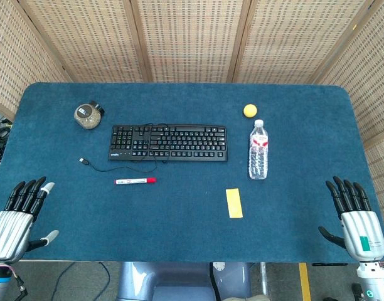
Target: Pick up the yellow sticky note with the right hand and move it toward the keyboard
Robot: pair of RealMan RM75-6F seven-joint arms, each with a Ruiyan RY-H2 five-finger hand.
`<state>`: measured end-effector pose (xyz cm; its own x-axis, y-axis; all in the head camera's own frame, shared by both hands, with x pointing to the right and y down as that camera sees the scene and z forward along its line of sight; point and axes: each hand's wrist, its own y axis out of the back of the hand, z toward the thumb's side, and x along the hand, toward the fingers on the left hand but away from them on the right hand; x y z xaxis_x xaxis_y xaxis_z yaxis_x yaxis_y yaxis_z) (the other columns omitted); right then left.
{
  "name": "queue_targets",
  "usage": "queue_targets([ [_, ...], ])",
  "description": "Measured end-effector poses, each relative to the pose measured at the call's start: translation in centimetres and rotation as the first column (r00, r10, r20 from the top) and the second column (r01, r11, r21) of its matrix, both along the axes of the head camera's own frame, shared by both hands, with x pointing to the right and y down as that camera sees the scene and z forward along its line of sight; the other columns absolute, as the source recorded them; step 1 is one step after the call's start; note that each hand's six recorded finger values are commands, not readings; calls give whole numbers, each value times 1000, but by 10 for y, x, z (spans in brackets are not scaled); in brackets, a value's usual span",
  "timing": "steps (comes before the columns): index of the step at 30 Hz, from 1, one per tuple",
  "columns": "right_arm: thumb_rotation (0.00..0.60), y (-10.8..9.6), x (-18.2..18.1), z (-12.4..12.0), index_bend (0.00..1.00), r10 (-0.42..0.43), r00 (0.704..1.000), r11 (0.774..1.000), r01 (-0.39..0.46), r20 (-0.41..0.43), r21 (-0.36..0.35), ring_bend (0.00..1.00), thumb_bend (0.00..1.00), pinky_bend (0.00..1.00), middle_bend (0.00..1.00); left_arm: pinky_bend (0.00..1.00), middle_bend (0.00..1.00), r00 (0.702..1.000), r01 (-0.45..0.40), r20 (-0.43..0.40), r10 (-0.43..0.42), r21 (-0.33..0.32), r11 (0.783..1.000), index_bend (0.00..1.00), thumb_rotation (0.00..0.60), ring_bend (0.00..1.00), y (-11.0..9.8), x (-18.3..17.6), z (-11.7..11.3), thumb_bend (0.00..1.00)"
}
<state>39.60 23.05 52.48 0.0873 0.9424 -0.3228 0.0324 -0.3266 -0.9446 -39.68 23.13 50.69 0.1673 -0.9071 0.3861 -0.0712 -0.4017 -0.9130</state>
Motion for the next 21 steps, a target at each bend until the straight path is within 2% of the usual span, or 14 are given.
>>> queue_targets([
  [8, 600, 1, -1, 3, 1, -7, 1000, 1000, 7, -11, -6, 0, 0, 0, 0, 0, 0, 1000, 2, -7, -2, 3, 1000, 0, 600, 0, -1, 0, -1, 0],
  [12, 600, 1, -6, 10, 22, -29, 1000, 999, 29, -5, -30, 0, 0, 0, 0, 0, 0, 1000, 6, -9, -6, 0, 1000, 0, 600, 0, -3, 0, 0, 0],
  [18, 600, -12, -32, 33, 124, -149, 989, 984, 149, 12, -94, 0, 0, 0, 0, 0, 0, 1000, 8, -4, -8, -22, 1000, 0, 600, 0, -8, 0, 8, 0],
  [21, 600, -27, -58, 47, 166, -241, 969, 962, 245, 46, -125, 0, 0, 0, 0, 0, 0, 1000, 16, 4, -16, -36, 999, 0, 600, 0, -10, -1, 12, 0],
])
